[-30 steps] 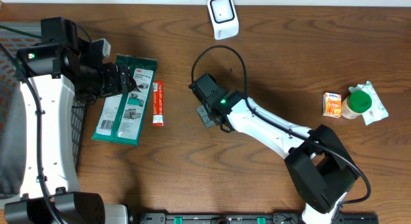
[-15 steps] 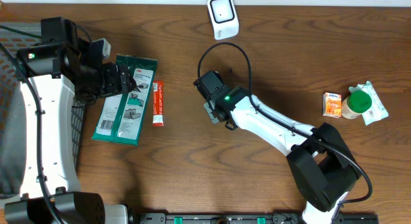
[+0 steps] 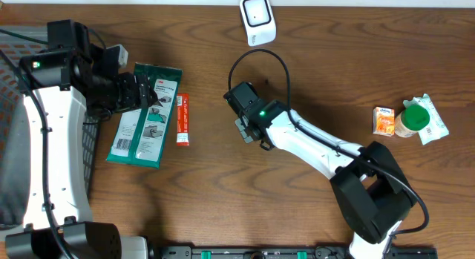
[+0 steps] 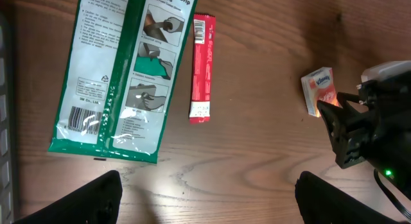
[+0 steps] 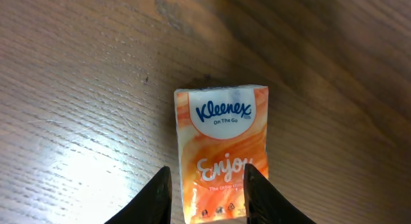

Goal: Scan the item barcode
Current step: 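Lower the right gripper over the tissue pack and grasp its top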

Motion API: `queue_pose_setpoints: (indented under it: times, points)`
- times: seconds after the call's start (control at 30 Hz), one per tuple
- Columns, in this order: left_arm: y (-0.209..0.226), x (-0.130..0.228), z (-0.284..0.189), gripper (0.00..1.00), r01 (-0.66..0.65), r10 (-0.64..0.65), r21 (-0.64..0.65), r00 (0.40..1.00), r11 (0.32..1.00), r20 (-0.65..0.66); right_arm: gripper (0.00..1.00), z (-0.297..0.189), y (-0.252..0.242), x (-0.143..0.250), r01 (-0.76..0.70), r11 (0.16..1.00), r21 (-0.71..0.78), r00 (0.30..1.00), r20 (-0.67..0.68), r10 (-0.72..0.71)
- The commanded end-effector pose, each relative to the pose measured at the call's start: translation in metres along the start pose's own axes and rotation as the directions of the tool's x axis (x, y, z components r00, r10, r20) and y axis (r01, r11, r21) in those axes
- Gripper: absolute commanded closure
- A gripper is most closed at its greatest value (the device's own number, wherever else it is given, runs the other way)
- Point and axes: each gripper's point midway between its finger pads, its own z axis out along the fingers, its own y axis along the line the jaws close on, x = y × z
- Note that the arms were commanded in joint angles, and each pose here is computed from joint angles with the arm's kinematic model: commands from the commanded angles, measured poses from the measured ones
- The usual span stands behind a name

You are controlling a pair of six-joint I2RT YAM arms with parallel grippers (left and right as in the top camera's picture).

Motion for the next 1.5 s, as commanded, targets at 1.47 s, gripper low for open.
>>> queue_pose_setpoints:
  times: [1.47]
  points:
    - [-0.002, 0.001, -0.004, 0.13, 0.002, -0.002, 0.005, 1.0, 1.0, 0.01, 0.53, 0.043, 0.019, 0.034, 0.078, 0.997, 0.001, 0.989, -0.126, -0.078]
